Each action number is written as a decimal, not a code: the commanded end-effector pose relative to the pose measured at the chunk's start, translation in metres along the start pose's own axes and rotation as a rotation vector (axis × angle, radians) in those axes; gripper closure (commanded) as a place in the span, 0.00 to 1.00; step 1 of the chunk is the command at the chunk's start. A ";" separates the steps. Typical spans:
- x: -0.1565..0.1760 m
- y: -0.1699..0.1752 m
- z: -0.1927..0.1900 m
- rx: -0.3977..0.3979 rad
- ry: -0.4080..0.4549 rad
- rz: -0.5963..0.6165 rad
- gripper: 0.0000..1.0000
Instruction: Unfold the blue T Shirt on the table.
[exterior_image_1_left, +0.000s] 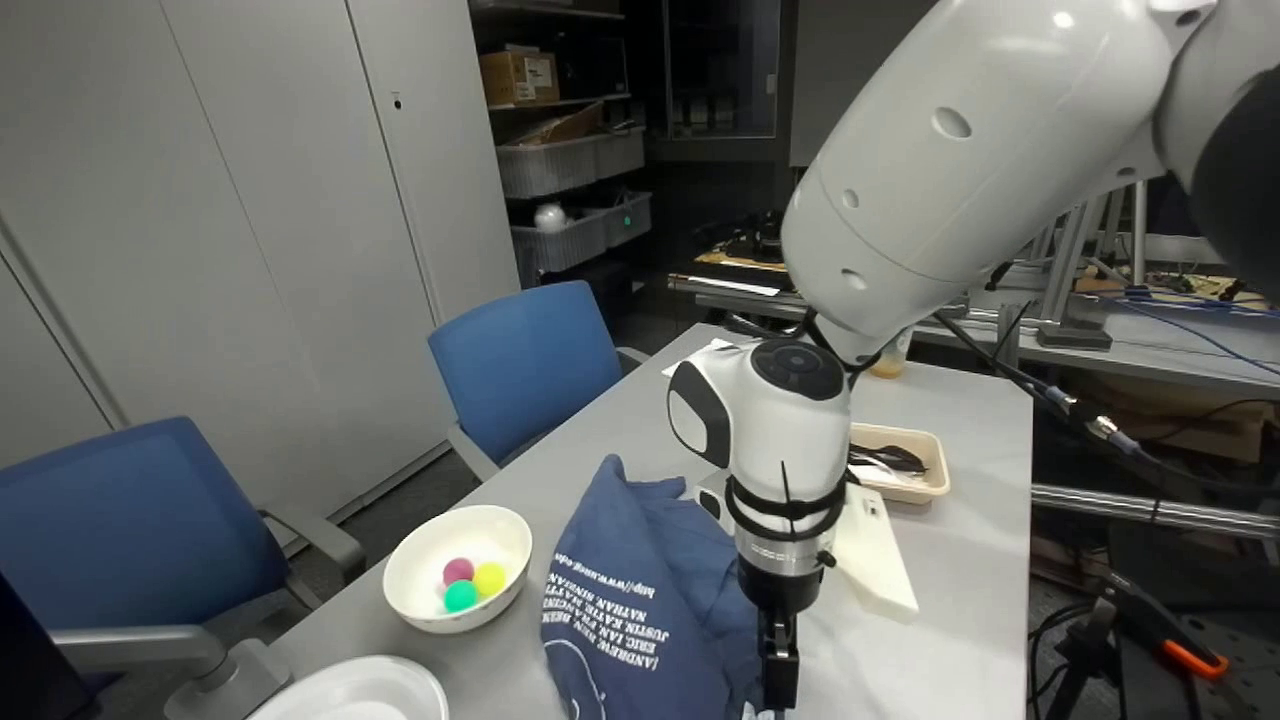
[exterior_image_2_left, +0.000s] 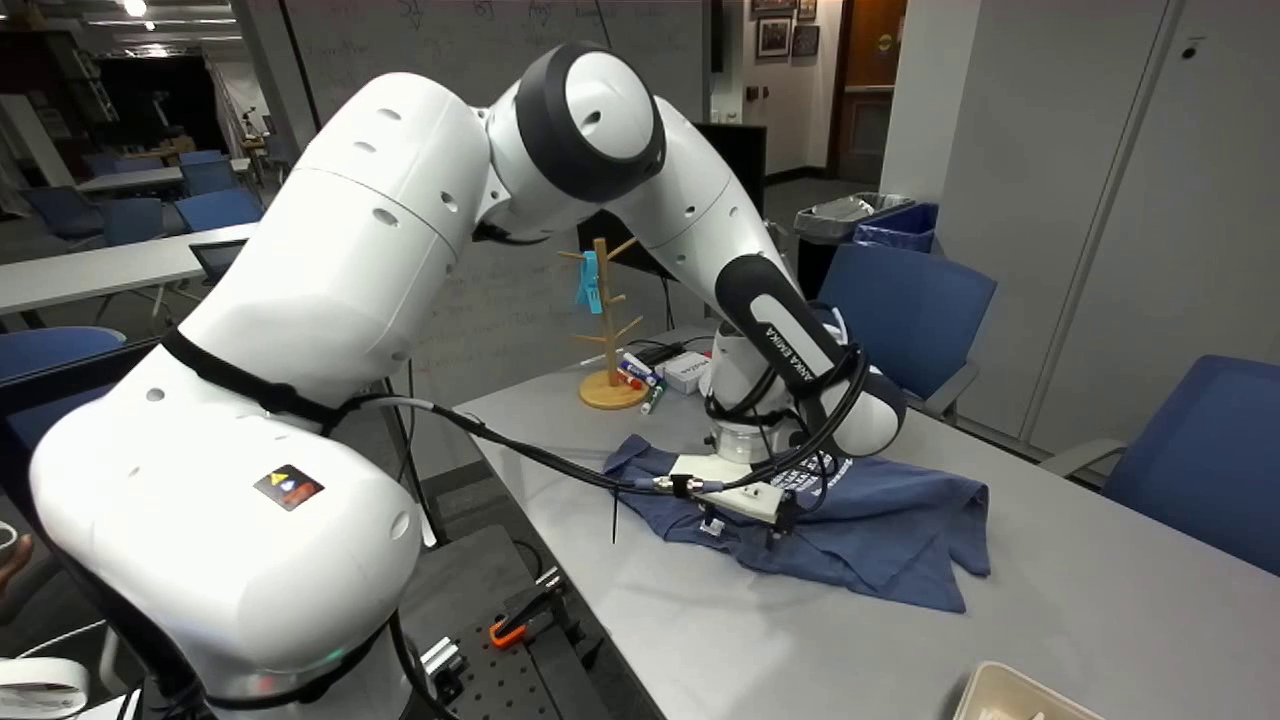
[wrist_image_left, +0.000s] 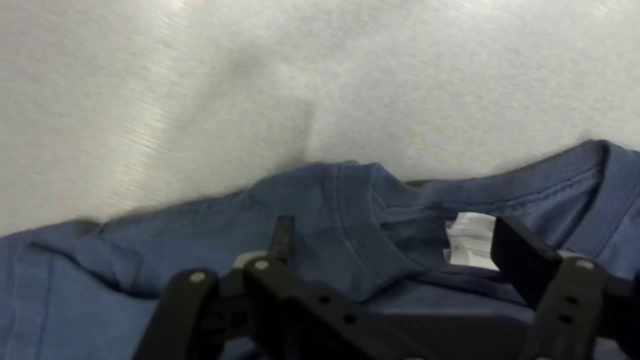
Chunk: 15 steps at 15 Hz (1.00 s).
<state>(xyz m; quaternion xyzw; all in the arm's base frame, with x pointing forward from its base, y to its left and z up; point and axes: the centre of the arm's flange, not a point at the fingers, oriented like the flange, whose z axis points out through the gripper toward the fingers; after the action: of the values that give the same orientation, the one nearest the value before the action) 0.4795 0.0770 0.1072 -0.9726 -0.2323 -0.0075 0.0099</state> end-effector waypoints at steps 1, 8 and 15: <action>0.009 0.020 0.017 -0.031 0.001 -0.089 0.01; 0.024 0.043 0.027 -0.136 0.030 -0.195 0.01; 0.000 0.051 0.052 -0.017 -0.036 -0.104 0.00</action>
<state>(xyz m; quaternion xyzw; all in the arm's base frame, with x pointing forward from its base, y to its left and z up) 0.5036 0.0459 0.0696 -0.9539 -0.2975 -0.0217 -0.0324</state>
